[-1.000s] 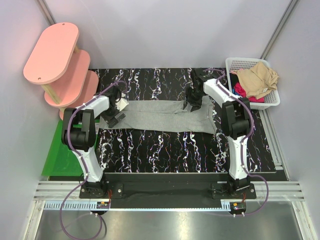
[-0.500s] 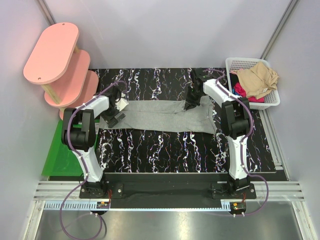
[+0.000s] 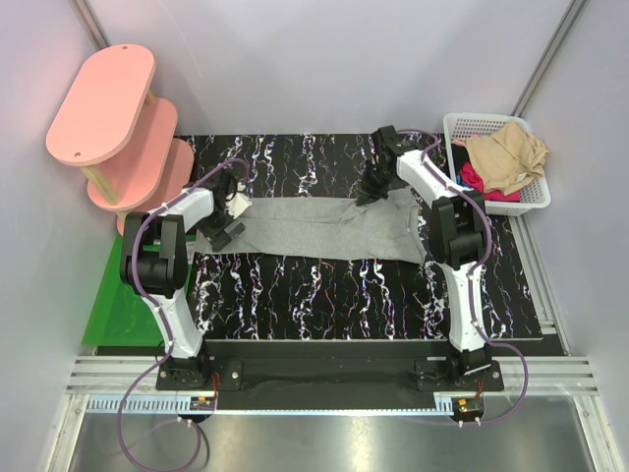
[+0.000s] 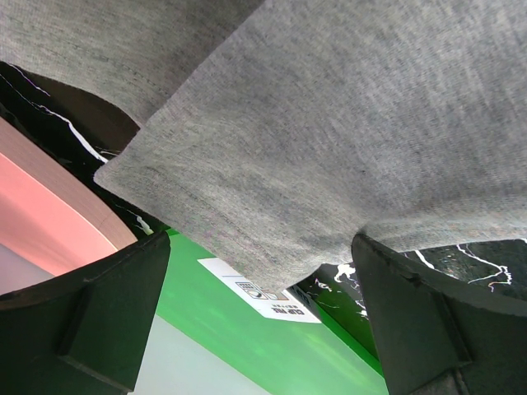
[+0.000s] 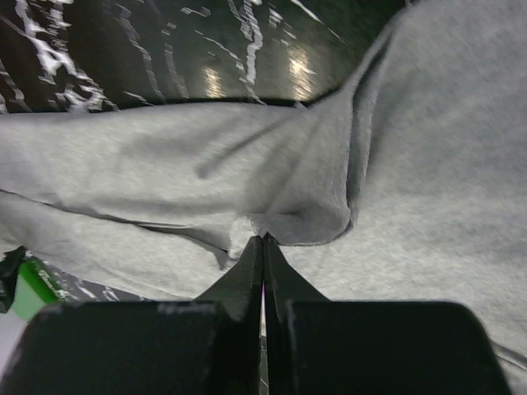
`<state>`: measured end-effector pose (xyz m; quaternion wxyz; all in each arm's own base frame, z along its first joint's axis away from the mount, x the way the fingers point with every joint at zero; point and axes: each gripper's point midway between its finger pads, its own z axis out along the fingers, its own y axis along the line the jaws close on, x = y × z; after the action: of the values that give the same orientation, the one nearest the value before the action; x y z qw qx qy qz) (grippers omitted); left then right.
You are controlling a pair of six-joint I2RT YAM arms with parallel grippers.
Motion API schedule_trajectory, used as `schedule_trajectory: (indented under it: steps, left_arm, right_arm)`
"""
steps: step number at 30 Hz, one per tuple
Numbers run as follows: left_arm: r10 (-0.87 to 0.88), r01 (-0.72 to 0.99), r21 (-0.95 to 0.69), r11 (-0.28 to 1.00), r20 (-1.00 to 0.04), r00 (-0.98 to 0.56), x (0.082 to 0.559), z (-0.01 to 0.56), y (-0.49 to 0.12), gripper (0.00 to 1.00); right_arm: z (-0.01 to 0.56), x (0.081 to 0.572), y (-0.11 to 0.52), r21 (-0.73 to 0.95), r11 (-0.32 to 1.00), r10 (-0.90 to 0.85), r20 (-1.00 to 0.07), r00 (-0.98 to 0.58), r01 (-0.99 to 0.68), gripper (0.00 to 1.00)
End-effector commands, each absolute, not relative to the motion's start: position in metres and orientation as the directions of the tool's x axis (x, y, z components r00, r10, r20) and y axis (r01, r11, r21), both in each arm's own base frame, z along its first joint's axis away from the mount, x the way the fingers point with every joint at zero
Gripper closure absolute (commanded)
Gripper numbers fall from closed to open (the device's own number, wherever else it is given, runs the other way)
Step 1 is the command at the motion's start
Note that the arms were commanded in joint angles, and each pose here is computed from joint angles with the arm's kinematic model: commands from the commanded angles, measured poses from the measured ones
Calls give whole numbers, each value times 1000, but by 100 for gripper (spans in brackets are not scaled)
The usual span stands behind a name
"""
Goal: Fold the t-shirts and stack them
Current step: Fold the other side of the tshirt into a rectangle
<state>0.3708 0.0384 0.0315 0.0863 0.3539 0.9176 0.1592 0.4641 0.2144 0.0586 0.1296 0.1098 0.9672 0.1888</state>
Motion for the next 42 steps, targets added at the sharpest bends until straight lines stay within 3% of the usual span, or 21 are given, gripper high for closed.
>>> schedule_trajectory:
  steps: [1,8,11,13,14,23,24,26,27,30,37,42]
  left_arm:
    - [678,605,384,698,-82,-730,378,44,41,1]
    - [678,606,386,695,-75,-731,377,44,42,1]
    - [680,604,395,693,-78,-729,378,47,43,1]
    - [682,603,399,691,-83,-727,379,50,43,1]
    - [683,602,402,690,-88,-725,380,52,43,1]
    - [681,588,407,699,-128,-721,383,70,39,1]
    - [681,585,408,701,-135,-720,383,73,39,1]
    - [684,582,409,703,-162,-712,387,83,36,1]
    - [686,588,400,703,-162,-710,386,85,34,1]
    - [681,586,377,718,-204,-703,391,99,23,1]
    - [734,639,372,674,-241,-635,394,116,-21,1]
    - [744,662,356,659,-186,-641,406,92,-27,1]
  right_arm:
    - [91,494,236,499,860,272,-267,-925,109,100]
    - [99,511,273,643,766,217,-227,-949,21,99]
    - [93,515,267,603,797,210,-222,-952,35,58]
    - [89,517,253,543,839,210,-255,-944,40,47]
    - [97,518,247,529,847,218,-274,-937,43,32]
    - [164,497,175,388,915,286,-426,-858,113,32]
    - [145,481,171,371,919,283,-379,-881,135,33]
    - [157,467,172,411,903,301,-397,-867,125,36]
    - [129,446,170,404,900,312,-329,-891,165,36]
    - [105,425,169,414,888,336,-291,-895,199,38]
    - [63,407,159,348,893,371,-205,-906,286,39]
    - [51,398,147,296,894,398,-176,-900,337,37]
